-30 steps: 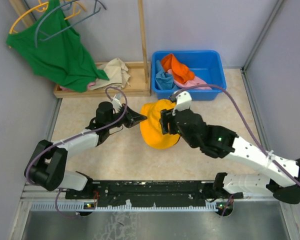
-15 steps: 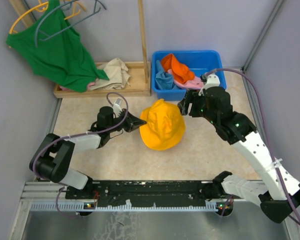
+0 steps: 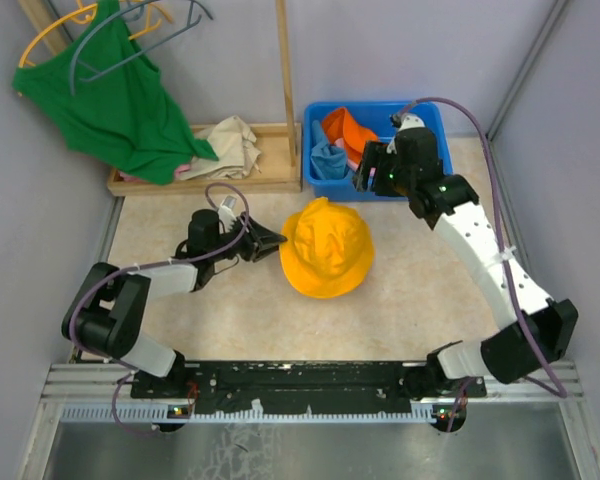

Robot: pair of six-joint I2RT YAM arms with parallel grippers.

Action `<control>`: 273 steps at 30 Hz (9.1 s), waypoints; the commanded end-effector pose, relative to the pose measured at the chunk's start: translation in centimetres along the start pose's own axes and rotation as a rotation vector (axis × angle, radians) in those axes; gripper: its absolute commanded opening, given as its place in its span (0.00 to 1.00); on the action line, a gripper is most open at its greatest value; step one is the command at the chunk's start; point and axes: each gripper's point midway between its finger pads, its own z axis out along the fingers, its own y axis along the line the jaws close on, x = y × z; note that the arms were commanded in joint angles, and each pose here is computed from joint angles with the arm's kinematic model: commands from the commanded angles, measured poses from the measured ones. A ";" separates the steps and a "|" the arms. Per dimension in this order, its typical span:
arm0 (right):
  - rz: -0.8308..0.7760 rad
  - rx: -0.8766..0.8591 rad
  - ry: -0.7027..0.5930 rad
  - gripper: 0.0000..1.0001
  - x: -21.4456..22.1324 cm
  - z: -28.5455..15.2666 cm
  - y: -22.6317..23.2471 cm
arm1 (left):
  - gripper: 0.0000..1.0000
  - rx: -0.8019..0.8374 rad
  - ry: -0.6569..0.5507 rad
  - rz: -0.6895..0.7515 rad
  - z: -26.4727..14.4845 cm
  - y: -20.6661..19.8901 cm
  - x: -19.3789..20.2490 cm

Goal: Stack the hats

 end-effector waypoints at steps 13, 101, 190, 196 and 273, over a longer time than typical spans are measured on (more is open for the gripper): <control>0.284 0.082 -0.188 0.79 -10.3 14.2 -8.2 | 0.56 -0.019 -0.042 0.198 -0.3 -1.0 -6.9; 0.303 -0.116 -0.343 0.00 -19.4 7.8 -3.1 | 0.65 0.461 -0.003 0.304 -4.3 -25.3 -9.5; 0.243 0.051 -0.100 0.00 -16.9 14.5 -9.9 | 0.64 0.340 0.006 0.262 -0.7 -17.8 -9.9; 0.212 -0.016 -0.190 0.00 -20.5 9.8 -7.1 | 0.65 0.334 -0.005 0.269 -0.3 -18.4 -10.8; 0.427 -0.589 -0.219 0.00 -18.9 -9.8 13.2 | 0.44 0.717 -0.096 -0.021 2.7 -28.2 -9.7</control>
